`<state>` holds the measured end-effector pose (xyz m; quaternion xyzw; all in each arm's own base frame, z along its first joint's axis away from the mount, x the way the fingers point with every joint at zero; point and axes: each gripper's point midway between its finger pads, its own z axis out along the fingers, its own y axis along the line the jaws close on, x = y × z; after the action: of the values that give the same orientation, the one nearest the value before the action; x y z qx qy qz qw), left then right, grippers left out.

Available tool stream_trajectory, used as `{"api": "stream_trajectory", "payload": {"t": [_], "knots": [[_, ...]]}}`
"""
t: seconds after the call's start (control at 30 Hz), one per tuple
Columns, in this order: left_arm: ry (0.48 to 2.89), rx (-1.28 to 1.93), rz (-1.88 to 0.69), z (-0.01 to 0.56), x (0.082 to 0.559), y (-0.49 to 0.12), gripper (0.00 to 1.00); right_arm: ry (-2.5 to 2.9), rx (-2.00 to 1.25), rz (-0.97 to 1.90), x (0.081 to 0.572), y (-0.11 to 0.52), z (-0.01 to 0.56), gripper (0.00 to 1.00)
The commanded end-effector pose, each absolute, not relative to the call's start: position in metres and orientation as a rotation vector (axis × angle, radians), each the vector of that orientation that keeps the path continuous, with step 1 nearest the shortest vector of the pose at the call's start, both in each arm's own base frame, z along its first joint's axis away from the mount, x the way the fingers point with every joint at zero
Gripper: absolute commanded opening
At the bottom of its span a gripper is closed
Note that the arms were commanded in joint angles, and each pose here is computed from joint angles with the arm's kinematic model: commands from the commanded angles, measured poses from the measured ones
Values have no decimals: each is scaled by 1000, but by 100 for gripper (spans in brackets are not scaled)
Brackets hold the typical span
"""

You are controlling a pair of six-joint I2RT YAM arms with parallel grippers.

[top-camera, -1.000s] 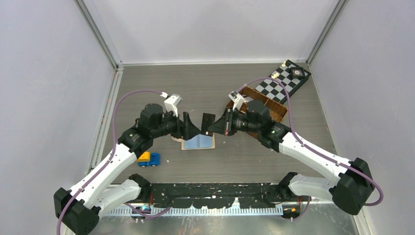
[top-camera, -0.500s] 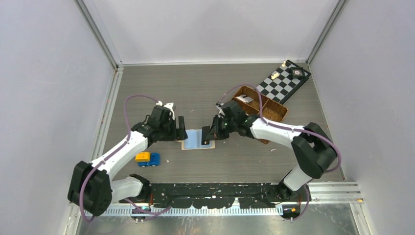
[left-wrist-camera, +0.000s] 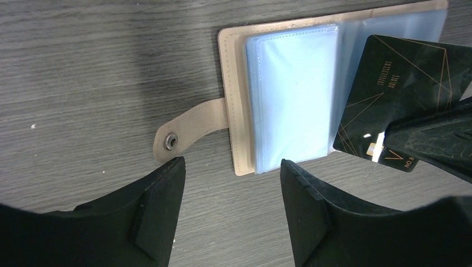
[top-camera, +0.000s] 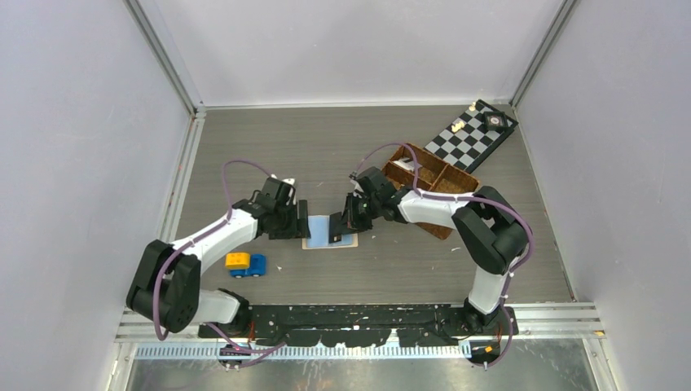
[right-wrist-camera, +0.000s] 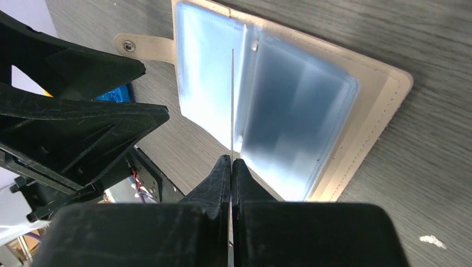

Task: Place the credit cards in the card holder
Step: Insert the credit card into the card holder.

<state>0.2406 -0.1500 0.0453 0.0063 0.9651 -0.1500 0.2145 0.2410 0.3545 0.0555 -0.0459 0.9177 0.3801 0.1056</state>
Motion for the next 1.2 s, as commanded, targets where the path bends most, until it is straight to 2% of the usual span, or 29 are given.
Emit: {"api": "stream_trajectory", "payload": {"t": [0.0,1.07,1.17], "knots": [[2639,21,-410,48,253,-151,64,2639,-142,1182,256,370,71,1],[2702,38,-362,24,251,-148,35,2703,105,1273,259,374,43,1],[2708,41,-353,22,251,-147,29,2696,114,1313,258,377,44,1]]}}
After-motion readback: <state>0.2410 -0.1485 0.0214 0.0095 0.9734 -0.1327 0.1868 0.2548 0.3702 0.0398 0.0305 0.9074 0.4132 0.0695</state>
